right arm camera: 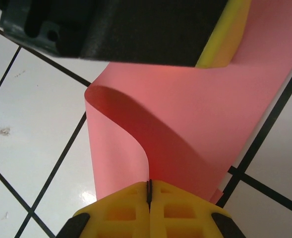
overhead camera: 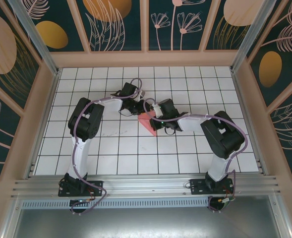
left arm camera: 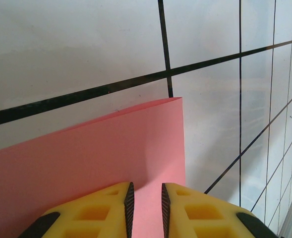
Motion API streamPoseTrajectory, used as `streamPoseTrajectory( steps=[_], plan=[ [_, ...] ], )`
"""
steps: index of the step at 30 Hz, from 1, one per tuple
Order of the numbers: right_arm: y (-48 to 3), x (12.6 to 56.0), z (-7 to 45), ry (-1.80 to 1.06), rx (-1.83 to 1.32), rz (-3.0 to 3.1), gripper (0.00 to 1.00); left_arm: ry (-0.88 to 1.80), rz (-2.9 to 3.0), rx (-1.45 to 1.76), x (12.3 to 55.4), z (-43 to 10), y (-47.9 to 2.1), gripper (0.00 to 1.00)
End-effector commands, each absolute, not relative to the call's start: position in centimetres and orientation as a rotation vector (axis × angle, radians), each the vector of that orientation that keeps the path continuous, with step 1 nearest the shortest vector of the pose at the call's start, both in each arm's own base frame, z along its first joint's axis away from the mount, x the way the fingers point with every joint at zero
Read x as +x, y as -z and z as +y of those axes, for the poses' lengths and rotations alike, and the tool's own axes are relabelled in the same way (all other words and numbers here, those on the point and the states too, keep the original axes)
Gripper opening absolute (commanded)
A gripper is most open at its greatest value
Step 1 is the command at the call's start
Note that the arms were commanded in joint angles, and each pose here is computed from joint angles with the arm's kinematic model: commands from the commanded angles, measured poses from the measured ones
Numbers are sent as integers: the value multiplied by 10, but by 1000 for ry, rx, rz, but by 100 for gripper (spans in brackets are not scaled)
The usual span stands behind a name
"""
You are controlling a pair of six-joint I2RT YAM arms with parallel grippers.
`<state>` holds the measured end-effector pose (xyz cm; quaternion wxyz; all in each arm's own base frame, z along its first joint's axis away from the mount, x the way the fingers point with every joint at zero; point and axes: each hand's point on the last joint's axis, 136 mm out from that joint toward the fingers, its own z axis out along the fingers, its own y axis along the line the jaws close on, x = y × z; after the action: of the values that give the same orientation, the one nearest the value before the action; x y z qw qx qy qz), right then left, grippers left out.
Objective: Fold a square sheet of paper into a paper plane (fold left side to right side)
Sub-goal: Third fold the triangle at the center of the table.
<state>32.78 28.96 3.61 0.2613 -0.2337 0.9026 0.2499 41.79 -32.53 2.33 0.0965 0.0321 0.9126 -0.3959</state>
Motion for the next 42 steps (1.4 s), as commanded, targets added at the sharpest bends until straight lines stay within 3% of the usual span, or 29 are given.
streamPoseTrajectory(
  steps=[1, 28, 42],
  plan=[
    [-37, 335, 288, -667, -592, 2460, 0, 1105, 2780, 87, 407, -320, 2, 24],
    [-9, 322, 280, -662, -589, 2548, 0, 1108, 2741, 100, 413, -322, -13, 28],
    [-3, 317, 278, -647, -607, 2575, 0, 1004, 2595, 52, 478, -284, -85, 41]
  ],
)
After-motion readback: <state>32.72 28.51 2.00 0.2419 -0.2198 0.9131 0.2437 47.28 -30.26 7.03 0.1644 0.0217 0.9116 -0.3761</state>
